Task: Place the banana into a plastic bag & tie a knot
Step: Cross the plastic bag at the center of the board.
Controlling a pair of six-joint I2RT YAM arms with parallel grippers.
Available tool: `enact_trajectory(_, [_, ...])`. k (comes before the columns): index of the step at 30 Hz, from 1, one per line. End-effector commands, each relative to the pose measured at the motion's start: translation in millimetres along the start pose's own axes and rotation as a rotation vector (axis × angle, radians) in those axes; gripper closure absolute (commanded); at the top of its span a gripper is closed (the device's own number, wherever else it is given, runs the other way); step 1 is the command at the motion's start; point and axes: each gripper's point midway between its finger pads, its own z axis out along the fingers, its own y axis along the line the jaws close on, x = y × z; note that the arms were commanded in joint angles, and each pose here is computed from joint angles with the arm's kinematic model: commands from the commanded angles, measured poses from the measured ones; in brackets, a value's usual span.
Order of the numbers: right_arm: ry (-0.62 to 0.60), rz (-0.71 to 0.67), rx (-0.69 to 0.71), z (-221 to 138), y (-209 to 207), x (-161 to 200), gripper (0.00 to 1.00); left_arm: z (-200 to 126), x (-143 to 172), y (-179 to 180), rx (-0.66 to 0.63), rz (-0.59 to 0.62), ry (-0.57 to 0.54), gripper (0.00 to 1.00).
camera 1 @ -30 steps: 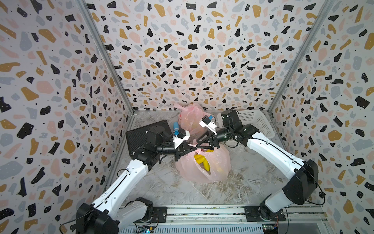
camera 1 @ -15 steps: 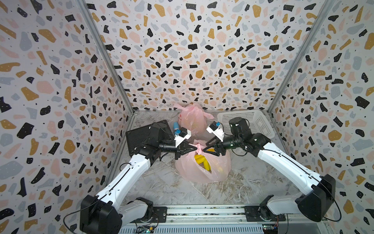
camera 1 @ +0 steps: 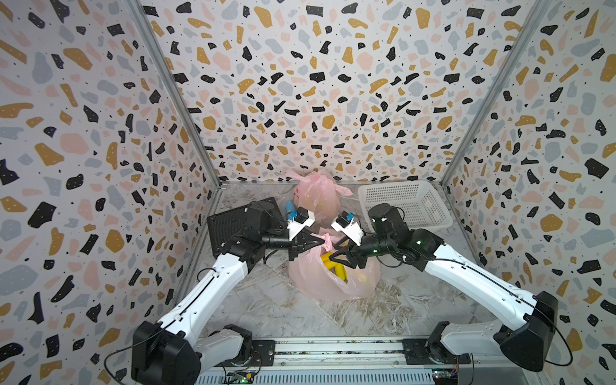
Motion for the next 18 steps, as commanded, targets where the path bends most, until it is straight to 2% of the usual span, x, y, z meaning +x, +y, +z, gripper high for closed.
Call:
enact_trajectory(1, [-0.006,-0.016,0.017,-3,2,-9,0.48,-4,-11,1,-0.017,0.034,-0.027,1.0])
enact_trajectory(13, [-0.041,0.0,0.015,1,3,-28,0.51,-3,-10,-1,-0.015,0.026,-0.03,1.0])
enact_trajectory(15, [-0.048,0.003,0.011,2,3,-31,0.55,-4,-10,-1,-0.014,0.028,-0.032,1.0])
enact_trajectory(18, [-0.049,0.012,0.019,3,1,-33,0.72,-4,-12,-3,-0.009,0.029,-0.036,1.0])
